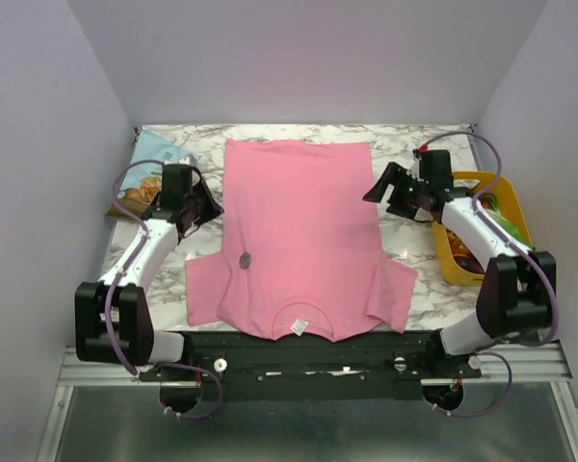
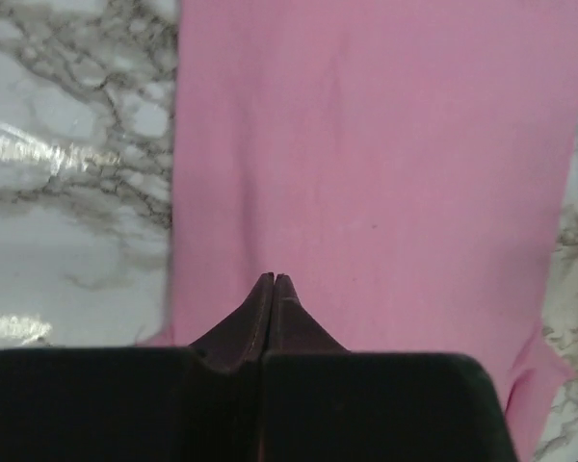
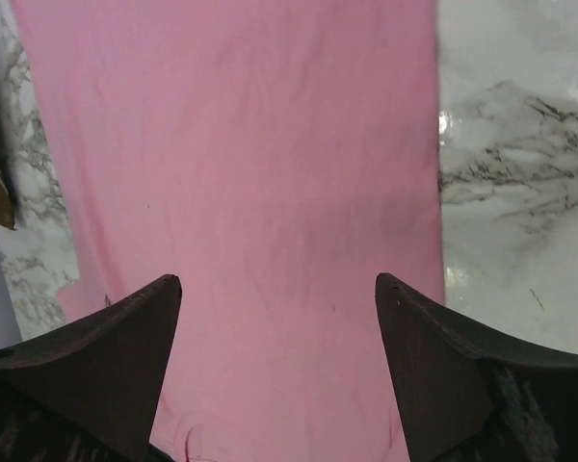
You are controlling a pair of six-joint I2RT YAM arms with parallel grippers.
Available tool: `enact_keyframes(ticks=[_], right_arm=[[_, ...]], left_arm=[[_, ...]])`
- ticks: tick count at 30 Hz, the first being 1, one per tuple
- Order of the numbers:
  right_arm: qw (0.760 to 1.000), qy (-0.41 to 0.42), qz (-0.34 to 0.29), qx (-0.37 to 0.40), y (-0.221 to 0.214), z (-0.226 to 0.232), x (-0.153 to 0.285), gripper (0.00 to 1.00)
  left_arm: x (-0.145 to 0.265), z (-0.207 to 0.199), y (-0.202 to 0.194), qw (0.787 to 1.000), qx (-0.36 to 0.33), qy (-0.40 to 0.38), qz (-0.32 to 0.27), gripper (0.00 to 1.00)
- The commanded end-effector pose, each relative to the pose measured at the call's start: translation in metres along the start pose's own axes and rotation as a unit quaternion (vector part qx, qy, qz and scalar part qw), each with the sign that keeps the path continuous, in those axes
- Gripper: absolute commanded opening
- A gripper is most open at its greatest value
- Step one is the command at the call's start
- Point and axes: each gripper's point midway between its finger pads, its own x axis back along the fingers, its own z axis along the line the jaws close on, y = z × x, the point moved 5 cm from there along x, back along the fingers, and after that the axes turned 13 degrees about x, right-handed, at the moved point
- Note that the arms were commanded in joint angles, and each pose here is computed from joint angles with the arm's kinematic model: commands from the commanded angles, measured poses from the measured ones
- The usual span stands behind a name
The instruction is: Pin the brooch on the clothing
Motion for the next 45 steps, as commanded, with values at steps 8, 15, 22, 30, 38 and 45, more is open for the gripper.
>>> enact_keyframes(ticks=[8,15,22,30,38,45], right_arm=[[0.999,-0.029,0.02,-0.007,-0.072,-0.013,0.039,0.75],[0.994,-0.049,0.095,-0.018,-0.123,-0.03,0.032,0.69],[0.989,-0.084,0.114,-0.029,-0.137,-0.041,0.033,0.69],[0.972,-0.155,0.168,-0.044,-0.147,-0.057,0.034,0.66],[0.965,-0.174,0.188,-0.063,-0.157,-0.061,0.036,0.42],[0.952,-0.21,0.217,-0.052,-0.16,-0.07,0.038,0.06]], left_arm=[[0.017,0.093,-0.077,0.985,0.066,0.158,0.022,0.0],[0.005,0.133,-0.105,0.966,0.063,0.241,0.066,0.0],[0.009,0.151,-0.102,0.949,0.05,0.308,0.051,0.0],[0.016,0.163,-0.101,0.936,0.045,0.349,0.032,0.0],[0.026,0.16,-0.088,0.932,0.046,0.36,-0.007,0.0],[0.021,0.149,-0.087,0.944,0.037,0.328,0.006,0.0]])
